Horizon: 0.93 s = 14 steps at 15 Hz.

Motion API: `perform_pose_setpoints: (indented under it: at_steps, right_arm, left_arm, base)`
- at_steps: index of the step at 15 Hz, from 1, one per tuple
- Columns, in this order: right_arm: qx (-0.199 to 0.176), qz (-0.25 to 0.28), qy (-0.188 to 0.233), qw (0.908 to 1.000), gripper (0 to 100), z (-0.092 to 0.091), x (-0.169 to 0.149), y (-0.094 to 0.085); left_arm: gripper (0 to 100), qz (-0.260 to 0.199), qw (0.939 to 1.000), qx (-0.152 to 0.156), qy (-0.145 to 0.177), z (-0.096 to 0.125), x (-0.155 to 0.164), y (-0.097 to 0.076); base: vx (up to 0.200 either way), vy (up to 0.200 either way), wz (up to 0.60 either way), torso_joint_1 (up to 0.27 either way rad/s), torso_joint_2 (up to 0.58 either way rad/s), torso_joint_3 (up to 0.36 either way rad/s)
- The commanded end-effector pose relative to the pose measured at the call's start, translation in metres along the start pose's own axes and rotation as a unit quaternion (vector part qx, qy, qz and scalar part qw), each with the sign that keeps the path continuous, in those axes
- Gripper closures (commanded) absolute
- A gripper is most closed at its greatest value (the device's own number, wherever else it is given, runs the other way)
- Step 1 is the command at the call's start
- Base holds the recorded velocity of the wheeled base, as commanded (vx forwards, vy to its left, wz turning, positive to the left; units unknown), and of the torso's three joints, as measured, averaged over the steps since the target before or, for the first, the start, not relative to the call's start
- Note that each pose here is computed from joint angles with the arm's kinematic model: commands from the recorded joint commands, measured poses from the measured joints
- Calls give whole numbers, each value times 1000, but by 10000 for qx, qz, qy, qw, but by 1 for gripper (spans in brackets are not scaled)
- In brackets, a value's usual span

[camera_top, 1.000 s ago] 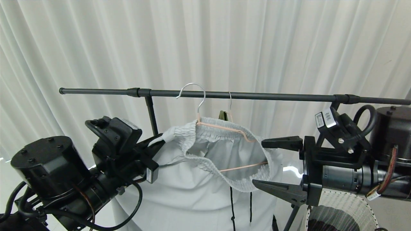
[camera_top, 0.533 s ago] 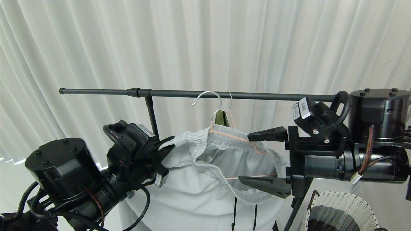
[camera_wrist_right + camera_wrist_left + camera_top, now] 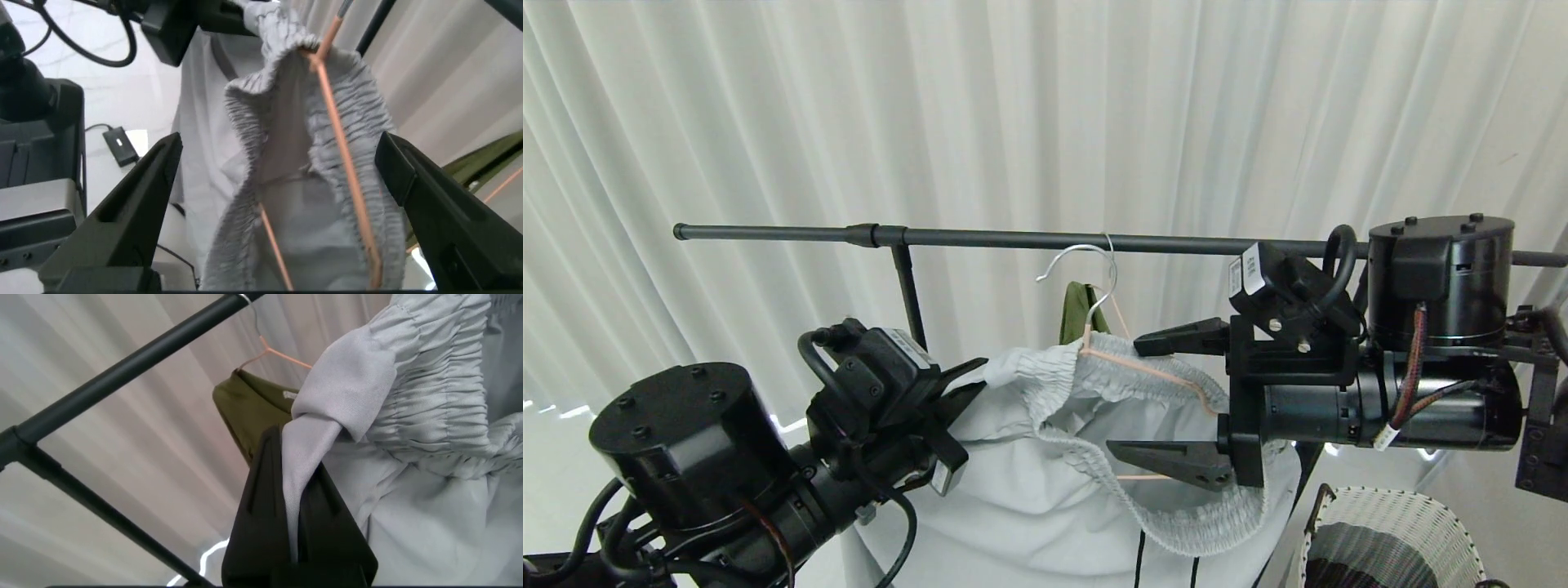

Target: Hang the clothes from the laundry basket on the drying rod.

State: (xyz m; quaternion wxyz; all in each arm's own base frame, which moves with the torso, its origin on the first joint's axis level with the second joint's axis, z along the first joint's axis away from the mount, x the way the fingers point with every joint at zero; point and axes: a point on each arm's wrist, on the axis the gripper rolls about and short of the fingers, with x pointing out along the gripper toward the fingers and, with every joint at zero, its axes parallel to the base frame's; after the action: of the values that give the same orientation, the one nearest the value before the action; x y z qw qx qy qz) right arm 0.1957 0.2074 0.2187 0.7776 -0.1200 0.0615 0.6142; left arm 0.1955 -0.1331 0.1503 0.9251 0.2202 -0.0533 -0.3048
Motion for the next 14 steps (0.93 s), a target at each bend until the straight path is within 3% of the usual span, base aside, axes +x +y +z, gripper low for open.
perform_pose_setpoints:
  at_steps: [1, 11, 12, 14]
  right_arm:
    - [18, 12, 30, 10000, 0, -2, 2, -1]
    - [114, 572, 360, 9976, 0, -11, 27, 21]
    - [114, 572, 360, 9976, 100, -11, 27, 21]
    - [110, 571, 353, 9977, 100, -10, 25, 22]
  left_arm:
    - [100, -50, 10000, 11, -44, 2, -1, -3]
    - [100, -64, 10000, 11, -34, 2, 0, -3]
    - [100, -64, 10000, 11, -34, 2, 0, -3]
    - [100, -60, 10000, 11, -41, 2, 0, -3]
  base:
    - [0, 0, 0, 0, 0, 0]
    - [0, 0, 0, 0, 0, 0]
    - [0, 0, 0, 0, 0, 0]
    - [0, 0, 0, 0, 0, 0]
